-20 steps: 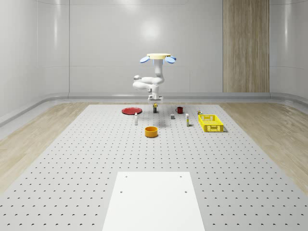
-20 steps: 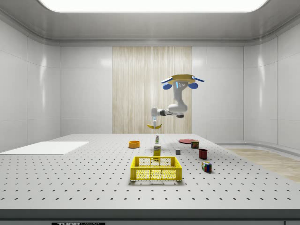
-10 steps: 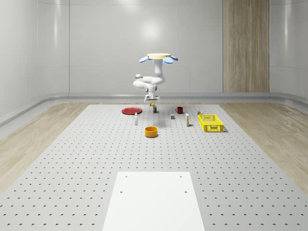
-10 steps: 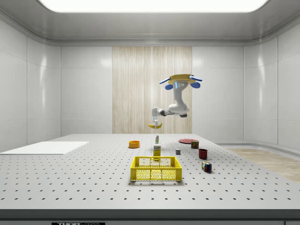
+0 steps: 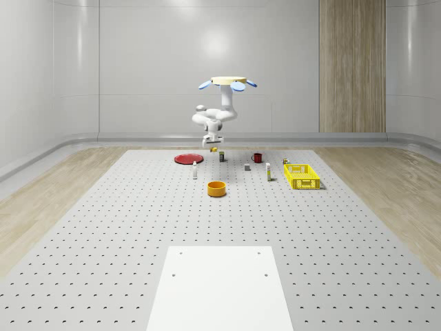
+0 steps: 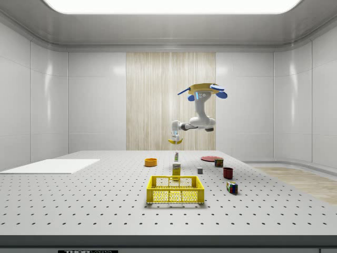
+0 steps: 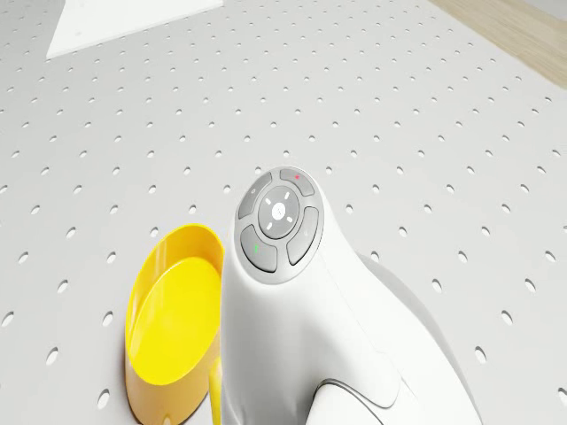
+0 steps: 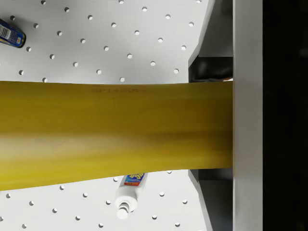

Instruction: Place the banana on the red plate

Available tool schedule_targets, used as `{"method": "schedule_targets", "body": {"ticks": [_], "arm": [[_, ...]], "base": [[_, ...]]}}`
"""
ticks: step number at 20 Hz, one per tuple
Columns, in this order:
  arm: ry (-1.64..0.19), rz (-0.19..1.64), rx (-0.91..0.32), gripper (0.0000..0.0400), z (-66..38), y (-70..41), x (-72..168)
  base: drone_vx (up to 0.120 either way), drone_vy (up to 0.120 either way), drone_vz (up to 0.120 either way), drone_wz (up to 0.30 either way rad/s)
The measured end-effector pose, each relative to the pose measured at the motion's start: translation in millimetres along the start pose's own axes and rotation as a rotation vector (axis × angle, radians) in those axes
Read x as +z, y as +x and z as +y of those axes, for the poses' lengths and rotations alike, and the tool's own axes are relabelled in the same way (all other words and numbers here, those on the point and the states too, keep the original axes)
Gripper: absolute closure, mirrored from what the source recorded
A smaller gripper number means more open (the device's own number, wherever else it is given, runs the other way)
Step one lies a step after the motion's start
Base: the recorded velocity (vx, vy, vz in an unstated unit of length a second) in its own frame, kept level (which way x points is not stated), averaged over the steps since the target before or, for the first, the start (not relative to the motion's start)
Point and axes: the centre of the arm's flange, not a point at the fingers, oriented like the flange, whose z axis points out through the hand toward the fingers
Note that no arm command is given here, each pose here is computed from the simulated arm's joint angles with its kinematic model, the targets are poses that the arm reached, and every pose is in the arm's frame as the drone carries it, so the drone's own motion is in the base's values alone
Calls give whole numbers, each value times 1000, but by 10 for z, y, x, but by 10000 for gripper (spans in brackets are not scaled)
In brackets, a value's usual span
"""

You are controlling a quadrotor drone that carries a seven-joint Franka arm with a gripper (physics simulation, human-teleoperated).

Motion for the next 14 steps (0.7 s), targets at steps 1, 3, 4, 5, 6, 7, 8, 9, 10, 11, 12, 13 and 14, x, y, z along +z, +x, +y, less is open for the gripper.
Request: {"method": "schedule_targets", "body": {"ticks": [1,3,4,5,6,7,8,9,10,11,12,13,14], "arm": [[0,0,-30,208,0,0,0],[0,1,-90,208,0,0,0],[0,1,-120,208,0,0,0],[0,1,-150,208,0,0,0],[0,1,-180,208,0,0,0],[0,1,-210,208,0,0,0],[0,1,-240,208,0,0,-1],[0,1,-270,208,0,0,-1],[0,2,-300,208,0,0,-1],[0,2,-330,208,0,0,-1],[0,2,-360,208,0,0,-1],[1,2,-390,208,0,1,-1],[1,2,-420,208,0,1,-1]], "base": [[0,0,0,-300],[0,0,0,-300],[0,0,0,-300],[0,0,0,-300],[0,0,0,-300],[0,0,0,-300],[0,0,0,-300],[0,0,0,-300],[0,0,0,-300],[0,0,0,-300],[0,0,0,-300],[0,0,0,-300],[0,0,0,-300]]}}
